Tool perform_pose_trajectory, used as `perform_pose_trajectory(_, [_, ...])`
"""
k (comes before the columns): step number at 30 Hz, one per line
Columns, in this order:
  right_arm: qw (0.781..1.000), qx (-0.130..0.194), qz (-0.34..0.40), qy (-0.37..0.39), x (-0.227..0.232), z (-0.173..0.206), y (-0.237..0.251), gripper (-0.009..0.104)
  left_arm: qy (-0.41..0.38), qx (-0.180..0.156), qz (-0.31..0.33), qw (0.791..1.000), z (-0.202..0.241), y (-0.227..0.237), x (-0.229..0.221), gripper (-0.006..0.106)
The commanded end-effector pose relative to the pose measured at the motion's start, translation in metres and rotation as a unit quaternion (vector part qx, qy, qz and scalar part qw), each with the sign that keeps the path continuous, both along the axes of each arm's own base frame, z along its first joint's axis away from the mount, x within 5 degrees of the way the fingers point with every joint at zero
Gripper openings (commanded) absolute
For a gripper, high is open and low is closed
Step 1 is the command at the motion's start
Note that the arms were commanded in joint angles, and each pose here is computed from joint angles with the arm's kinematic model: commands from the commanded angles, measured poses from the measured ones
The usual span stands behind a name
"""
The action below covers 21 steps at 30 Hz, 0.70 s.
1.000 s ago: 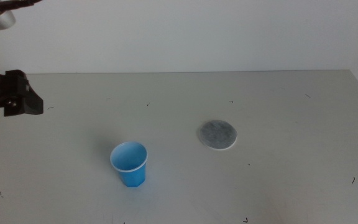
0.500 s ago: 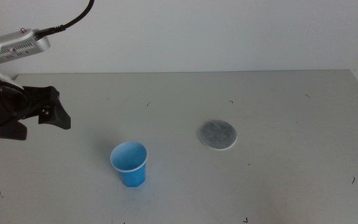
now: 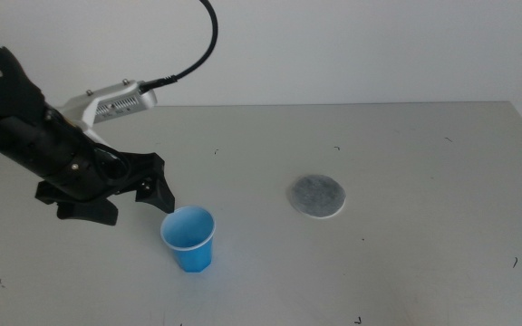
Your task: Place an empty cup on a cup mat.
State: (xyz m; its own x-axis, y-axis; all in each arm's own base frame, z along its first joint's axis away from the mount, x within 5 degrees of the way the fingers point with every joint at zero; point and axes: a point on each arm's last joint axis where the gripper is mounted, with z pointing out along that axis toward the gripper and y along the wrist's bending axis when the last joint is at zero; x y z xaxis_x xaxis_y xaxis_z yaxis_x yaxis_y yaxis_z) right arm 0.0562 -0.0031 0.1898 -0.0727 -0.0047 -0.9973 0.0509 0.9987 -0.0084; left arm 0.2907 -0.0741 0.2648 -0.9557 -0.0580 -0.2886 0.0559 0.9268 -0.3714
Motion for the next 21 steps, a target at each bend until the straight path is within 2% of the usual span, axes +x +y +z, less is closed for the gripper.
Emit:
perform_pose_trajectory(1, [0.998,-0.011,0.002,-0.054,-0.002,0.012,0.000,0.094,-0.031,-0.020,0.005,0.999,0.009,-0.013,0.006,0.099])
perform_pose_trajectory(14, [0.998,-0.011,0.002,-0.054,-0.002,0.012,0.000,0.094,0.053,-0.001,0.001,0.999,-0.052,-0.028,0.028,0.096])
perform_pose_trajectory(17, [0.998,-0.011,0.002,-0.054,-0.002,0.012,0.000,0.094,0.056,0.000,0.004,0.998,-0.058,-0.028,0.031,0.085])
perform_pose_trajectory(19, [0.998,-0.011,0.002,-0.054,-0.002,0.012,0.000,0.094,0.056,-0.002,0.006,0.998,-0.060,-0.028,0.032,0.072])
perform_pose_trajectory(21, [0.998,-0.011,0.002,-0.054,-0.002,0.012,0.000,0.094,0.056,-0.003,0.006,0.998,-0.059,-0.029,0.032,0.055])
